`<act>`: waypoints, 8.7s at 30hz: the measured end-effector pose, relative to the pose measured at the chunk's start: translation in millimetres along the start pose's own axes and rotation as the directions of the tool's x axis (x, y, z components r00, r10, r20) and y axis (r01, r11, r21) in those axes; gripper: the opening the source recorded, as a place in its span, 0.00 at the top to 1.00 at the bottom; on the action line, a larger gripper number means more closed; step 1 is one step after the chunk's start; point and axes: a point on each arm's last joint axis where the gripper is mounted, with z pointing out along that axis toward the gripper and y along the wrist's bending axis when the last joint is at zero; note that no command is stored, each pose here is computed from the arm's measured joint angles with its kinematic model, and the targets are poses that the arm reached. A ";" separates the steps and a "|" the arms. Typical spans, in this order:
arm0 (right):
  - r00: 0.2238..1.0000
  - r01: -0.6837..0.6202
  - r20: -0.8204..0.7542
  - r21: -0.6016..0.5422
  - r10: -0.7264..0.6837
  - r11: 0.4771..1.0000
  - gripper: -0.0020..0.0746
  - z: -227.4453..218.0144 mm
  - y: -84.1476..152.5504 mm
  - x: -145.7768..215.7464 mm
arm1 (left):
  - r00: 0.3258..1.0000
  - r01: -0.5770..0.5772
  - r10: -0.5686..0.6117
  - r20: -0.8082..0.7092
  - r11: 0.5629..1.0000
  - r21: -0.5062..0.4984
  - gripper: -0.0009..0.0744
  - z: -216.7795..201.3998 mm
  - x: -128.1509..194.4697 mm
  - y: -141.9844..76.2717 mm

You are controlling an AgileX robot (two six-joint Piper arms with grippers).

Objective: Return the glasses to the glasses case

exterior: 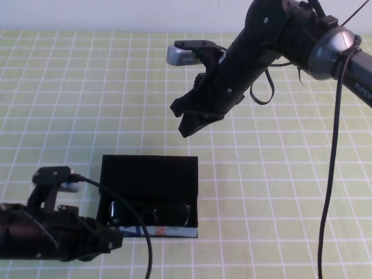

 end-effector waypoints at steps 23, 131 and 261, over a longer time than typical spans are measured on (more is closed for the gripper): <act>0.996 -0.091 -0.021 -0.066 0.090 0.994 0.99 70.0 -32.9 -20.7 | 1.000 -0.013 0.013 0.017 1.000 0.002 0.99 40.8 -1.3 16.2; 0.652 0.027 0.751 0.115 -0.105 0.993 0.99 -139.9 91.0 338.7 | 0.472 -0.087 0.474 0.744 0.864 -0.495 0.99 -102.4 115.1 -20.1; 0.541 -0.432 0.828 0.423 -0.147 0.797 0.99 -62.5 9.9 421.5 | 0.727 0.044 0.398 0.560 0.787 -0.615 0.99 -90.3 132.8 4.1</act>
